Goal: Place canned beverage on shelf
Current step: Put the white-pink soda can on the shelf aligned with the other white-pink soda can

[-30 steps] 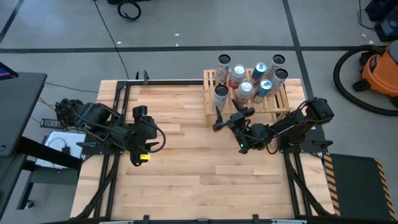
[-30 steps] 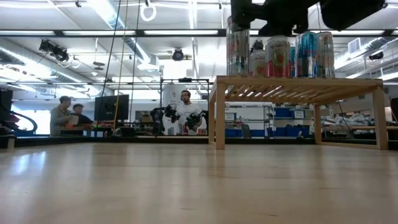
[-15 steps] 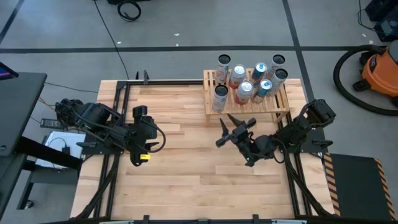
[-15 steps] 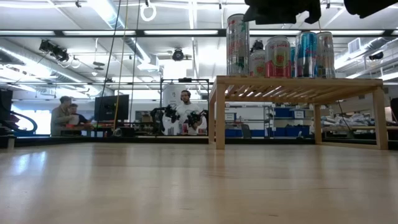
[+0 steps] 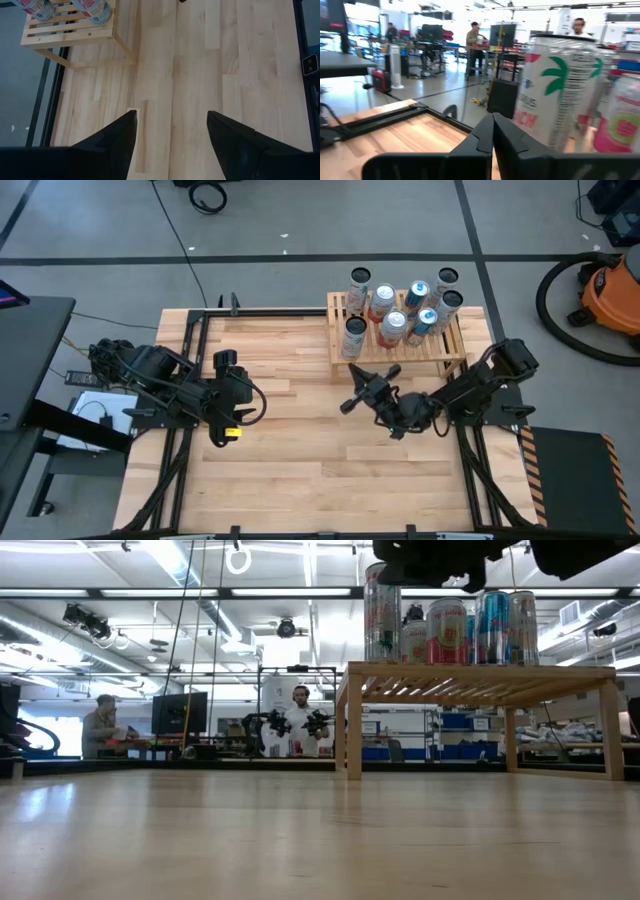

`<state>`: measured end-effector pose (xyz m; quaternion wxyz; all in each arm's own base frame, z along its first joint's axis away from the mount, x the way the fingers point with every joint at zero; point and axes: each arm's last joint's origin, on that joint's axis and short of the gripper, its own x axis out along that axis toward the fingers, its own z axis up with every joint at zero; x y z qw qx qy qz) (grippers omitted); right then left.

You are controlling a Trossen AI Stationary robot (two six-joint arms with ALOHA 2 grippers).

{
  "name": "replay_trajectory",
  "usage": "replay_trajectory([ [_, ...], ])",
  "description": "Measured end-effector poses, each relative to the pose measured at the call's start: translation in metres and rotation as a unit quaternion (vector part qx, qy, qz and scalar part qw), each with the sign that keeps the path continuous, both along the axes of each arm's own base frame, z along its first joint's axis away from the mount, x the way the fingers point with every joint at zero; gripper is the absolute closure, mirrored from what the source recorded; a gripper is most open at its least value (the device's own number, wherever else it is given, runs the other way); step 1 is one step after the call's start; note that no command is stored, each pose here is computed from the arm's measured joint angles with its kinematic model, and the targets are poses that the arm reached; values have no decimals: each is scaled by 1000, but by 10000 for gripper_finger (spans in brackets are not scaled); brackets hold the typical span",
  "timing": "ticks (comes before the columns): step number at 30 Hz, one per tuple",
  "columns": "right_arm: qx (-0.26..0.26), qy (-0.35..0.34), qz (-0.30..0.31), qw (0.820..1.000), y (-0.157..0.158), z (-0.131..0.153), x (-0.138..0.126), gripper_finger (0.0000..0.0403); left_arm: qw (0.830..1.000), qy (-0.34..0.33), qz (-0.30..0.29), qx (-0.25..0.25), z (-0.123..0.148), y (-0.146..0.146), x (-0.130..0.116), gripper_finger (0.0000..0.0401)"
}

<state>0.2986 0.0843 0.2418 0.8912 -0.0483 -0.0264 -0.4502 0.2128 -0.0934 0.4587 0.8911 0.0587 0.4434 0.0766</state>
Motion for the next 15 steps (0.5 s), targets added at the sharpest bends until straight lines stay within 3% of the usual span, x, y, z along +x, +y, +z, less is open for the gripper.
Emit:
replay_trajectory([
  [15,16,3,-7,1000,-27,-10,11,397,1000,1,0,0,0,0,0,158],
])
